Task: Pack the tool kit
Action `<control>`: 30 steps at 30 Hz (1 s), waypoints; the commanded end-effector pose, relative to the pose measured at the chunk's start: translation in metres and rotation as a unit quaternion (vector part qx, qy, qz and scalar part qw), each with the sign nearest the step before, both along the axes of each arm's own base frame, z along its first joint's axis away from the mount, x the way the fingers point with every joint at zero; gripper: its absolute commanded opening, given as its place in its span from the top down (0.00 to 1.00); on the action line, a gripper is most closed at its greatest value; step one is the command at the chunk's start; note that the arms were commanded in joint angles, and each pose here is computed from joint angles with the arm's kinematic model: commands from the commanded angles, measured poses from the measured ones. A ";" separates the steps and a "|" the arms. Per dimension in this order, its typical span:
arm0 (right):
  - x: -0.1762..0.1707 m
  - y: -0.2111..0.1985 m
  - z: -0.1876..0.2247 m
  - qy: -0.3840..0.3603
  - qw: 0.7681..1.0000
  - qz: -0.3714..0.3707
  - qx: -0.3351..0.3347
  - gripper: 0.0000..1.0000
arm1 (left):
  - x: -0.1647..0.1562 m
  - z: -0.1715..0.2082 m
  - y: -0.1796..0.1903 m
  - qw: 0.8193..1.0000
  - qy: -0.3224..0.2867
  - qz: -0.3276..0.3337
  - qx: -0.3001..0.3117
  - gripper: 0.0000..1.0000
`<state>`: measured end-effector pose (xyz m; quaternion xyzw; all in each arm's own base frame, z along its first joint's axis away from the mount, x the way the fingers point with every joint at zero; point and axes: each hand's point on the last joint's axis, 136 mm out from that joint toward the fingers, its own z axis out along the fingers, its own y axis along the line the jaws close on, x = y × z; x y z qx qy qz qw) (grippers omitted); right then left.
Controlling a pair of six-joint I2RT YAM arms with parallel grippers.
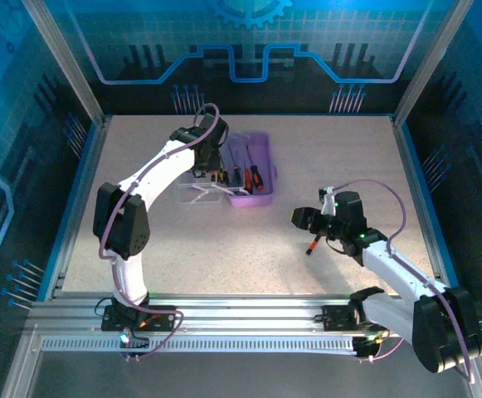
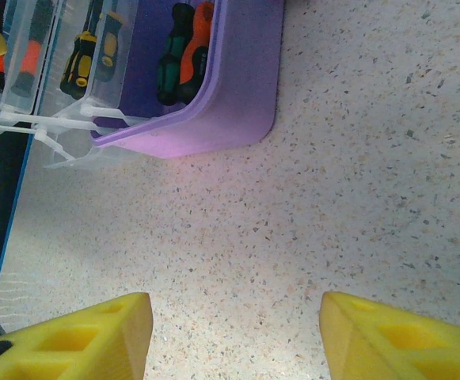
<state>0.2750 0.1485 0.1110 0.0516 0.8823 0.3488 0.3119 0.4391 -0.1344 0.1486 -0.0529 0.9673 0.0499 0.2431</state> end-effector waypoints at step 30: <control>-0.002 0.000 -0.003 -0.001 1.000 0.003 -0.010 0.41 | 0.002 0.043 0.009 0.999 -0.032 -0.002 0.010 0.74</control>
